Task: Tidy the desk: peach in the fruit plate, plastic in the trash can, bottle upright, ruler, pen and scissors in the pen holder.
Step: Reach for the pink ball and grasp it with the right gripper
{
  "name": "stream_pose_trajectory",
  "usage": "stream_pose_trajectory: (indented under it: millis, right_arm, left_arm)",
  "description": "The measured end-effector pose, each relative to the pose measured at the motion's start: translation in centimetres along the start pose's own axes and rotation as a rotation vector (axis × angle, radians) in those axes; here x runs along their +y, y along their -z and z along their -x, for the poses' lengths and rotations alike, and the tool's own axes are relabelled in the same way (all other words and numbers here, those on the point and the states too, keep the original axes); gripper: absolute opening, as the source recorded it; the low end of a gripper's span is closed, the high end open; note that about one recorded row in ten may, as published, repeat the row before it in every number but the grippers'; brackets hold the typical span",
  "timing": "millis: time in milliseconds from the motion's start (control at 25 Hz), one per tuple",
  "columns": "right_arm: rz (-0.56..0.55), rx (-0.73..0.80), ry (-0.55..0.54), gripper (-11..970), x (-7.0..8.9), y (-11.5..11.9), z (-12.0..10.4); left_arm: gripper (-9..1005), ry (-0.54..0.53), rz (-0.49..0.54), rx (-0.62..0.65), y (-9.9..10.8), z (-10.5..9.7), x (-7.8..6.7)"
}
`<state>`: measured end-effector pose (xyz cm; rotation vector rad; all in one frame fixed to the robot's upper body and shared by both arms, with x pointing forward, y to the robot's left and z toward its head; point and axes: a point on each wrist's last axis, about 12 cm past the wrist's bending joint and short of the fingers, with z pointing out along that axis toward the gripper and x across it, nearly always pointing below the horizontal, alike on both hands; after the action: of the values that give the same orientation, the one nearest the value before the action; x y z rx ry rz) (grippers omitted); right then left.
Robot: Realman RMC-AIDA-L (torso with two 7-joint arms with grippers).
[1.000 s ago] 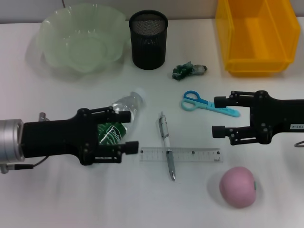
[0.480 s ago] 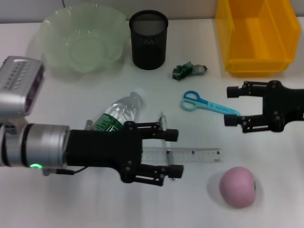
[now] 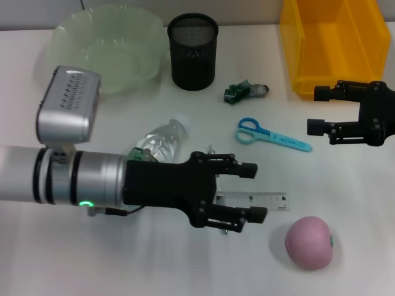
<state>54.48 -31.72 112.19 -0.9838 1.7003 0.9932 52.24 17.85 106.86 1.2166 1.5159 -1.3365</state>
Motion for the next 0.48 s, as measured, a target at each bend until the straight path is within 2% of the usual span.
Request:
stream_pose_trajectory:
  millis: [480]
  right_arm:
    - [-0.032,0.015,-0.031,787,-0.5,0.6,0.4]
  left_arm:
    - [799,-0.079,0.026,0.050,-1.9,-1.0,0.3]
